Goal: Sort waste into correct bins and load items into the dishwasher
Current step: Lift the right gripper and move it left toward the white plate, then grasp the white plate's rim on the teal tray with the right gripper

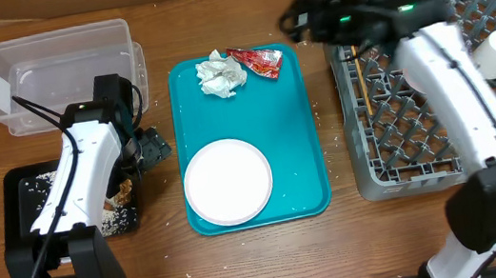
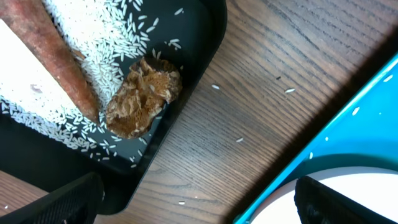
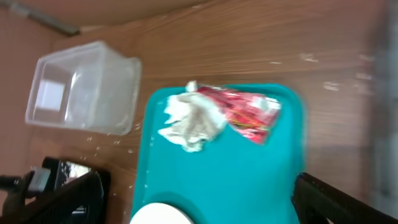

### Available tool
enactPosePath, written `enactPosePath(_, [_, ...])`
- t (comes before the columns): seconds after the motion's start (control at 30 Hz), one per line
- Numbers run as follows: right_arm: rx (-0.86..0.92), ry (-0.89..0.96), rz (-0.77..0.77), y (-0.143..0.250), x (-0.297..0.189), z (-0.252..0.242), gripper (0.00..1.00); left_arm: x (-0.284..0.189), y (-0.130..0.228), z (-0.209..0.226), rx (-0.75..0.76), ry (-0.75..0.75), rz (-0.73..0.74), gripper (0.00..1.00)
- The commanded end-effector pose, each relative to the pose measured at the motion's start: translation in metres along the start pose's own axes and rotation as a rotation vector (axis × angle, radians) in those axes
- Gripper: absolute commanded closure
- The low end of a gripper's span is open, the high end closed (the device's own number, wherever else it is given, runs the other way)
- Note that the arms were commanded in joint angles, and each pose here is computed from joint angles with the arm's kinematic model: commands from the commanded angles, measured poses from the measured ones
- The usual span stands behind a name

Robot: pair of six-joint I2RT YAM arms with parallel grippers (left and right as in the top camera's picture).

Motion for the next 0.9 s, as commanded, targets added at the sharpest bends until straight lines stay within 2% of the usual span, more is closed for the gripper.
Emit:
enactPosePath(0.0, [-0.054,0.039,-0.008,0.006,0.035,0.013,0.00,0.003,-0.001,0.002,-0.019,-0.017,0.000,0.00])
enactPosePath(0.2, [-0.078,-0.007,0.047,0.036,0.101,0.038,0.00,0.003,-0.001,0.002,-0.019,-0.017,0.000,0.00])
enactPosePath(0.4, [-0.085,0.018,0.077,0.055,0.128,0.040,0.00,0.003,-0.001,0.002,-0.019,-0.017,0.000,0.00])
enactPosePath(0.57, [0.002,0.027,0.130,0.066,0.118,0.041,0.00,0.003,-0.001,0.002,-0.019,-0.017,0.000,0.00])
enactPosePath(0.73, [0.045,0.066,0.311,0.103,0.083,0.037,0.00,0.003,-0.001,0.002,-0.019,-0.017,0.000,0.00])
enactPosePath(0.87, [-0.007,0.144,0.496,0.144,0.060,0.022,0.00,0.003,-0.001,0.002,-0.019,-0.017,0.000,0.00])
Point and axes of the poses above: each gripper's point midway between its finger pads, its own x axis out along the fingers, its own z axis along the line the jaws close on, y = z × x, the point moved 1 cm from there along -x, back along the fingers
